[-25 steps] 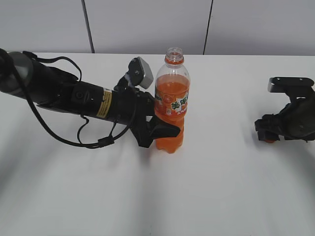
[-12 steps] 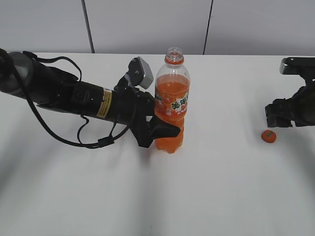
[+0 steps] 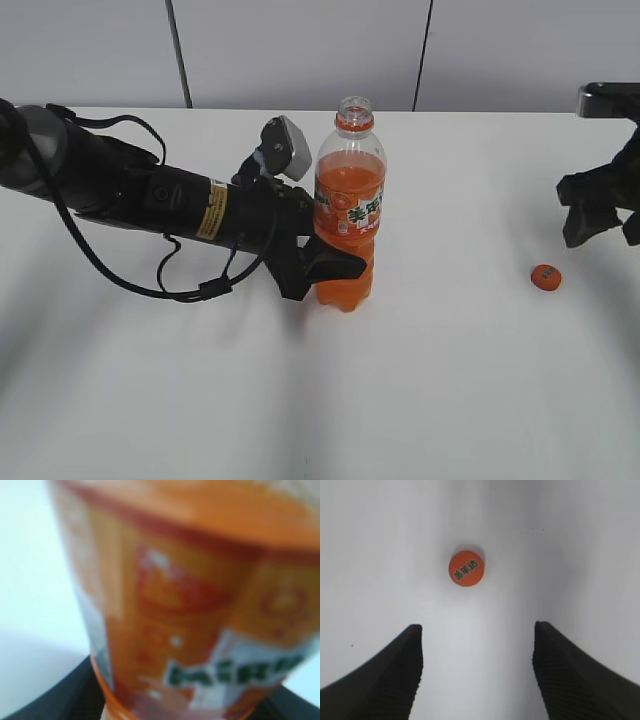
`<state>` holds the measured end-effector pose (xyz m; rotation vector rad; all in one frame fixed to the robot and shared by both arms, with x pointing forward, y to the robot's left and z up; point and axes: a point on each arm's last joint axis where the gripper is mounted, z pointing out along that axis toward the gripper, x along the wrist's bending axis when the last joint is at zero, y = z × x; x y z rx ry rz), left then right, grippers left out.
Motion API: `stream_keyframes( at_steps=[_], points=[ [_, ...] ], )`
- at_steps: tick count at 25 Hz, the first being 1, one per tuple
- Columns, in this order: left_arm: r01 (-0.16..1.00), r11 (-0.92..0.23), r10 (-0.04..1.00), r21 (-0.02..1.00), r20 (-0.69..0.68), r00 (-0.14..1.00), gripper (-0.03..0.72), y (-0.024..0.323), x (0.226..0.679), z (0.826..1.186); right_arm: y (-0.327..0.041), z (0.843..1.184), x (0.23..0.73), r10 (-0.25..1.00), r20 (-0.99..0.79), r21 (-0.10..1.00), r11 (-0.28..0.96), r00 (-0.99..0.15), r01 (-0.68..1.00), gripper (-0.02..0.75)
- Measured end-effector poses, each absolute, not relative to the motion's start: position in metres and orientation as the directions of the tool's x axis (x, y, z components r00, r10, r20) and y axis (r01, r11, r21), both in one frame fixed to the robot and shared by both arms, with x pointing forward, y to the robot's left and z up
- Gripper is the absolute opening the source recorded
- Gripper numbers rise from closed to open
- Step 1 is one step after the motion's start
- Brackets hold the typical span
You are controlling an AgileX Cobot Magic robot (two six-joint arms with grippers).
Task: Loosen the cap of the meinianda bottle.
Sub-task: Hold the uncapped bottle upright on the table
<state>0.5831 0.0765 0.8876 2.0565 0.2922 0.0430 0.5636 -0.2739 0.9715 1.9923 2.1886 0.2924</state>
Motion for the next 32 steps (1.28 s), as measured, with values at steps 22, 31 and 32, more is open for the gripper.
stream_keyframes(
  at_steps=[22,31,32],
  points=[
    [0.189,-0.456,0.225,0.87,-0.093,0.97,0.414,0.076,0.583,0.888,-0.273,1.054,0.565,0.995,0.013,0.145,0.098,-0.101,0.985,0.515],
    [0.189,-0.456,0.225,0.87,-0.093,0.97,0.414,0.076,0.583,0.888,-0.274,1.07,0.557,0.995,0.012,0.191,0.1,-0.104,0.976,0.512],
    [0.189,-0.456,0.225,0.87,-0.093,0.97,0.414,0.076,0.583,0.888,-0.274,1.071,0.557,0.995,0.012,0.194,0.1,-0.104,0.976,0.51]
  ],
)
